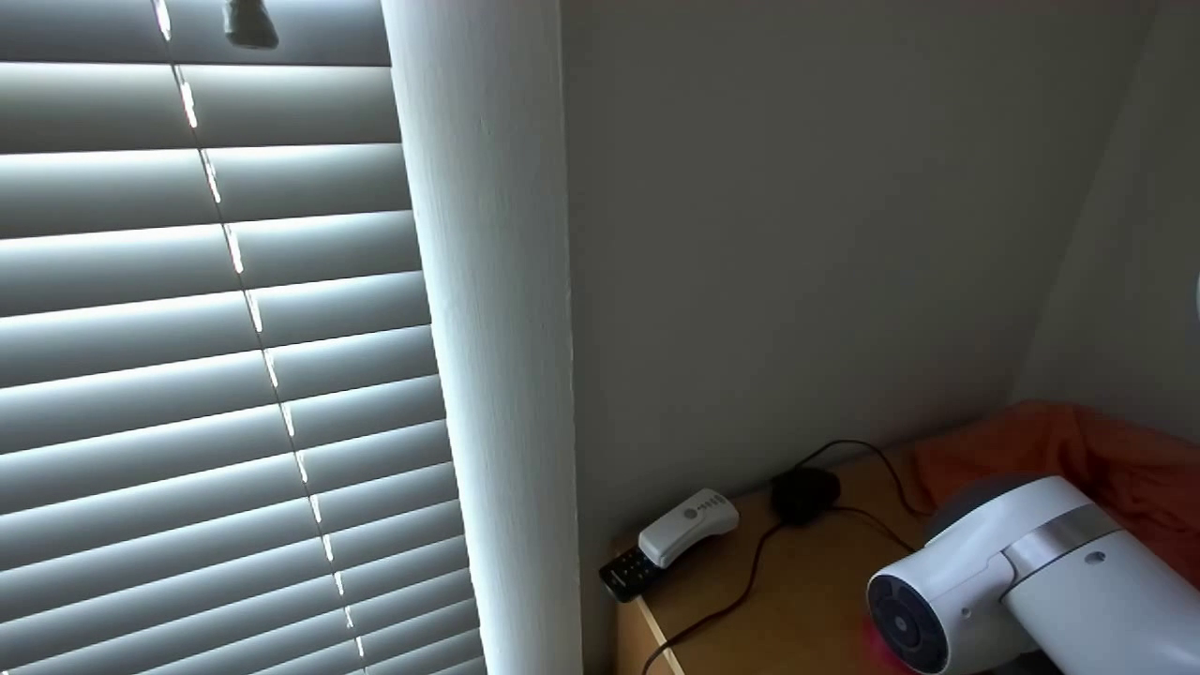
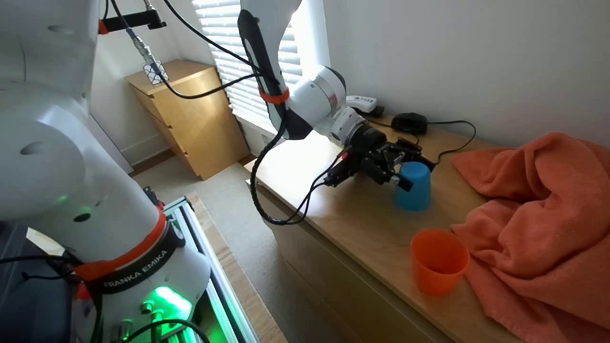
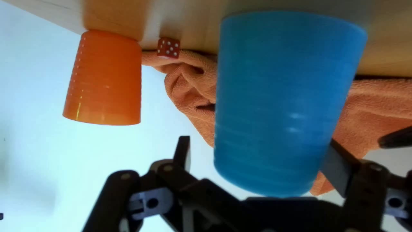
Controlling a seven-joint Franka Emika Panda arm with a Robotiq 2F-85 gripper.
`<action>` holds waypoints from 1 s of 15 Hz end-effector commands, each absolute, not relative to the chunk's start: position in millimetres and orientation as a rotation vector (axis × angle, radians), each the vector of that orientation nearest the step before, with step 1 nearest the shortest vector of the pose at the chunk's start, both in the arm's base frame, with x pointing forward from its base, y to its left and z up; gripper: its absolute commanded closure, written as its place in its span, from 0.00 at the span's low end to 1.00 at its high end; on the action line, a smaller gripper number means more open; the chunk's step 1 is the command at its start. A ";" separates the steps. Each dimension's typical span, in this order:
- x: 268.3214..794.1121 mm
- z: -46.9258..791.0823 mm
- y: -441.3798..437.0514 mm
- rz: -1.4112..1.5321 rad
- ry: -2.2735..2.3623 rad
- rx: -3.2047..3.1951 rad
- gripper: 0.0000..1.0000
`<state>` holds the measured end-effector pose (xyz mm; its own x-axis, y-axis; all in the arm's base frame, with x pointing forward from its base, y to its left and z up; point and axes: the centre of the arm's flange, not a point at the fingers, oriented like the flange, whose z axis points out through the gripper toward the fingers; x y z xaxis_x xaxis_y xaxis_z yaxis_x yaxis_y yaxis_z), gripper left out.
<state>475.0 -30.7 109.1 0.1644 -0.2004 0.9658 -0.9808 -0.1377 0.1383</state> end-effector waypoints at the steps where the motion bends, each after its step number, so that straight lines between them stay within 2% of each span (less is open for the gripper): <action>1: 479.5 113.9 -38.7 1.041 -1.148 1.576 0.00; 11: 472.9 211.0 -100.3 0.880 -1.452 1.655 0.00; 12: 491.4 187.6 -92.2 0.931 -1.380 1.613 0.00; 15: 493.3 197.4 -96.5 0.935 -1.392 1.615 0.00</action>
